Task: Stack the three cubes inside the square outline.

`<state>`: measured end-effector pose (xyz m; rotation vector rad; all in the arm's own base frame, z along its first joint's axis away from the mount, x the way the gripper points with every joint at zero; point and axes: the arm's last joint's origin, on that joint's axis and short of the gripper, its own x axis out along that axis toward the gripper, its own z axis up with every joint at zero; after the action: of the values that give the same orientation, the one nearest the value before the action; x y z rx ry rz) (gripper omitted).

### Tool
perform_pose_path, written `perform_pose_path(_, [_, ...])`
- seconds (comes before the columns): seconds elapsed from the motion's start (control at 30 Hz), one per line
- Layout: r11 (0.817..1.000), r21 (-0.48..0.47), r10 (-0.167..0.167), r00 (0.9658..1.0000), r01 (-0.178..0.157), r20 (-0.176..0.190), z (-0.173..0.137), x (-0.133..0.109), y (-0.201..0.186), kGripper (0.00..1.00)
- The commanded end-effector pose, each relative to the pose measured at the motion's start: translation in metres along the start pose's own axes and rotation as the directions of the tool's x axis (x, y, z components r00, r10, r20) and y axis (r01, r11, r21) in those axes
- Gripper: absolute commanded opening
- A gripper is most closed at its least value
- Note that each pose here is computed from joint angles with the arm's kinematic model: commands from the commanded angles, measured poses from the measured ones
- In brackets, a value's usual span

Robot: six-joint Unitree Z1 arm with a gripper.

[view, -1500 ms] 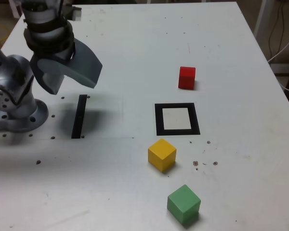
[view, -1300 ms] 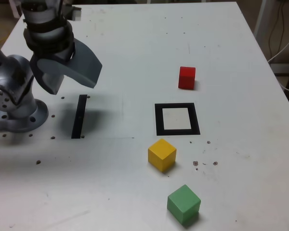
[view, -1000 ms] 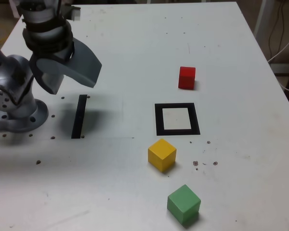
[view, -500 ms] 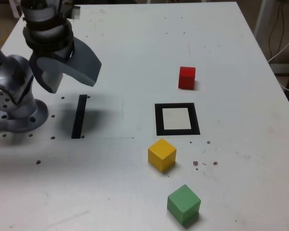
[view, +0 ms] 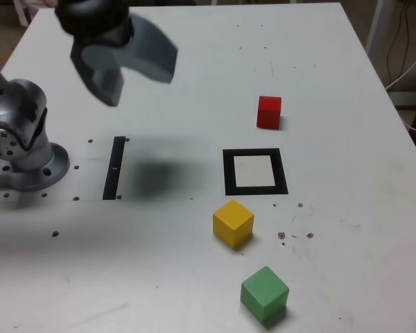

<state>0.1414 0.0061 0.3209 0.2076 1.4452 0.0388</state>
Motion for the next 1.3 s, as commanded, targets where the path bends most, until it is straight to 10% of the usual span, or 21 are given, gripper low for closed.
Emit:
perform_pose_path(0.0, [1.0,0.004,-0.012,0.9999,0.012,0.0,0.012,-0.007,0.002,0.99])
perform_pose_path(0.77, [0.994,0.066,-0.085,0.9956,0.087,-0.041,0.111,-0.014,0.026,1.0])
perform_pose_path(1.27, [0.99,0.112,-0.068,0.9882,0.084,-0.137,0.187,0.033,0.065,1.0])
